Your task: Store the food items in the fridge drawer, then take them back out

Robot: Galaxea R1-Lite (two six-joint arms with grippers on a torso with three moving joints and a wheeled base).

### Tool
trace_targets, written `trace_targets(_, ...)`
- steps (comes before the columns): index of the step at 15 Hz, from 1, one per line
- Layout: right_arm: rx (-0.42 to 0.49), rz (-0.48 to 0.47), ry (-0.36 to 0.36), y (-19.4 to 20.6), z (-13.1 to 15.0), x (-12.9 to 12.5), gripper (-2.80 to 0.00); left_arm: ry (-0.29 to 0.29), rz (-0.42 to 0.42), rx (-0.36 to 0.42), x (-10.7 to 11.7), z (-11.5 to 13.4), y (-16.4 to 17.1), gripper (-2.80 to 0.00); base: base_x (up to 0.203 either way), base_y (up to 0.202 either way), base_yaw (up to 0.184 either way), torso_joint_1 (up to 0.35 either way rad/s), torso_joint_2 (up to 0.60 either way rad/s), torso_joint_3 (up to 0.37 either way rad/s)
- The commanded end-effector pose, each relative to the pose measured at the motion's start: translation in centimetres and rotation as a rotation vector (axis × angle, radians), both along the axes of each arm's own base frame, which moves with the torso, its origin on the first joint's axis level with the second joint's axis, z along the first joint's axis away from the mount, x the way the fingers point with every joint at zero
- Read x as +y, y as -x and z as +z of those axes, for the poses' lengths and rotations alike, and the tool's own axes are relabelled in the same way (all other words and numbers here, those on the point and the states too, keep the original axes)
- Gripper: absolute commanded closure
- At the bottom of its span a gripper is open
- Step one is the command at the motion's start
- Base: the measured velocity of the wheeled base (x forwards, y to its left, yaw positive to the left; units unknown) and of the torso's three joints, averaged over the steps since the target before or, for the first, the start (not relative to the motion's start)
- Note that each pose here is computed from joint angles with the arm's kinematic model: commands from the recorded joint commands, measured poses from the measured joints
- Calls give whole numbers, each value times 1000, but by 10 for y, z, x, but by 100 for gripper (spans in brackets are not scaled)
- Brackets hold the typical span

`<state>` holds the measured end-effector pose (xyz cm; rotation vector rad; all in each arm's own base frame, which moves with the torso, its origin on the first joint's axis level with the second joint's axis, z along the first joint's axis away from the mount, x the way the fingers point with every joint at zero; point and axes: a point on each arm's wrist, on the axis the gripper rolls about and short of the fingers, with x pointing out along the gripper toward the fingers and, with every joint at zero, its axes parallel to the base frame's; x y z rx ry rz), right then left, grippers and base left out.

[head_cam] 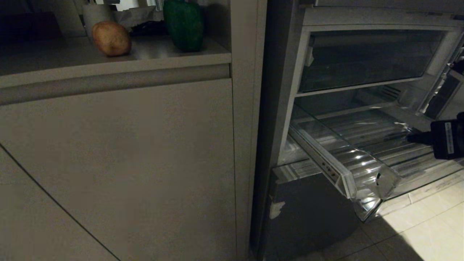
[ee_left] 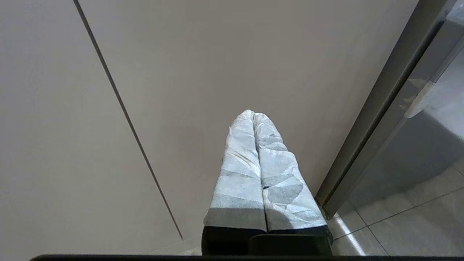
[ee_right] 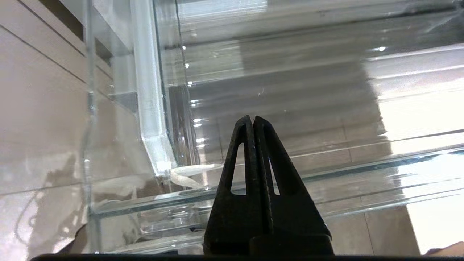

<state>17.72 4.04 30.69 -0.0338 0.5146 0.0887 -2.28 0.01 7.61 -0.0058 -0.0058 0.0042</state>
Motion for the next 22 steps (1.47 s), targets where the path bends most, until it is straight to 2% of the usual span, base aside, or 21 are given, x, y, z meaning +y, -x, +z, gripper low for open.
trace_targets(1,2,-1,0,-1,0,0,0,0,0,1,0,0,0,0,0,0,0,0,0,0)
trace_targets(5,12,-17,-13,-5,-2,-1,0,0,0,1,0,0,0,0,0,0,0,0,0,0)
trace_targets(11,-122,-5,-38,28,25,-8,0,0,0,1,0,0,0,0,0,0,0,0,0,0)
trace_targets(20,-132,-1,-49,59,13,-15,0,0,0,1,0,0,0,0,0,0,0,0,0,0)
trace_targets(22,-187,2,-60,63,18,-16,0,0,0,1,0,0,0,0,0,0,0,0,0,0)
